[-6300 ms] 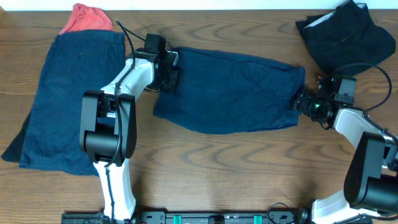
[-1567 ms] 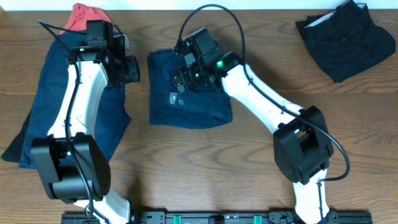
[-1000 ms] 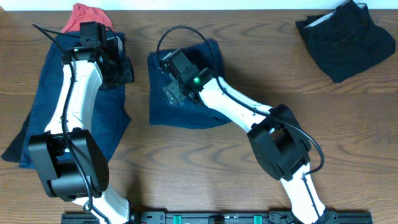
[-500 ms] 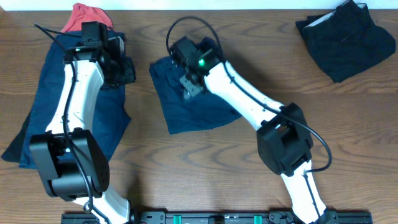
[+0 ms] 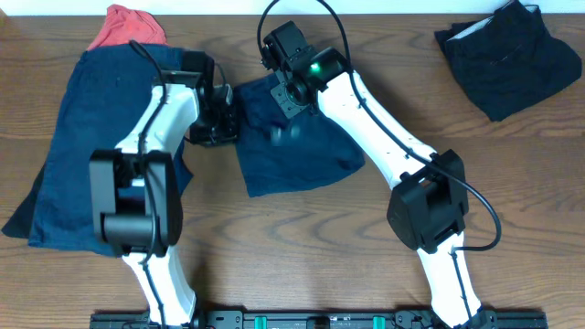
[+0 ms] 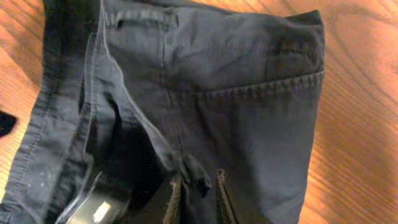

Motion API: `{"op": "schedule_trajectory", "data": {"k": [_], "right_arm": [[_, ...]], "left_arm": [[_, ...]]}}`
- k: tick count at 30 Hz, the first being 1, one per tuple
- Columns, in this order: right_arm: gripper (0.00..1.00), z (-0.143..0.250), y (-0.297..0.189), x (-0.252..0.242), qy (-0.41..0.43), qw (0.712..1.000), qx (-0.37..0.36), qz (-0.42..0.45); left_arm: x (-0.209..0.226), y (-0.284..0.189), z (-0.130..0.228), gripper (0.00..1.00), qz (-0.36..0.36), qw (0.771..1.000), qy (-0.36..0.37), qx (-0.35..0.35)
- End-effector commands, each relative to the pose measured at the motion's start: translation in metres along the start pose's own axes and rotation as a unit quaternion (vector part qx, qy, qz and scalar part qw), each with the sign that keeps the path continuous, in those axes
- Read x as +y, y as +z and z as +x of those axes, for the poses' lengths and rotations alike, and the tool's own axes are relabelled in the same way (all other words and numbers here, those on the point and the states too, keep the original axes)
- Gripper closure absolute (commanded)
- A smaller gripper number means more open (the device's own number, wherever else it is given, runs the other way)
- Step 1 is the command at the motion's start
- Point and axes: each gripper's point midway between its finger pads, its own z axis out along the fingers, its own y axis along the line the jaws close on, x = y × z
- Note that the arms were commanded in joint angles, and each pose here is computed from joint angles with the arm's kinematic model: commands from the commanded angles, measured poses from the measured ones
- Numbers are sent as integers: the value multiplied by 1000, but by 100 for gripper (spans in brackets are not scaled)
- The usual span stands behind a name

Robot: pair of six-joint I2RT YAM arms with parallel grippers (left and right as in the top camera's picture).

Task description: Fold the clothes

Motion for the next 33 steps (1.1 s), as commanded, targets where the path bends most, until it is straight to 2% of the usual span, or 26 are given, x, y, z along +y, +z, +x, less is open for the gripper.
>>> {"op": "schedule_trajectory", "data": {"k": [1, 5, 7, 12, 22, 28, 33], "right_arm": [[82, -5, -1, -5, 12, 1000, -7, -5], [83, -5, -1, -7, 20, 999, -7, -25], [83, -5, -1, -4, 23, 999, -7, -42], [69, -8, -2, 5, 10, 998, -14, -68], [72, -15, 7, 22, 0, 996, -28, -80], [75, -12, 16, 14, 12, 997, -20, -77], [71, -18, 20, 14, 12, 996, -34, -76]], "left_arm": [[-3, 17, 5, 81, 27, 999, -11, 21], [-11, 26, 1, 81, 54, 998, -8, 20], [-12, 29, -1, 86, 59, 998, -8, 19], [-11, 36, -2, 91, 61, 998, -19, 20], [-11, 53, -7, 94, 72, 997, -35, 22], [-14, 54, -35, 94, 80, 996, -16, -34], [-18, 50, -59, 94, 88, 993, -3, -83]]}}
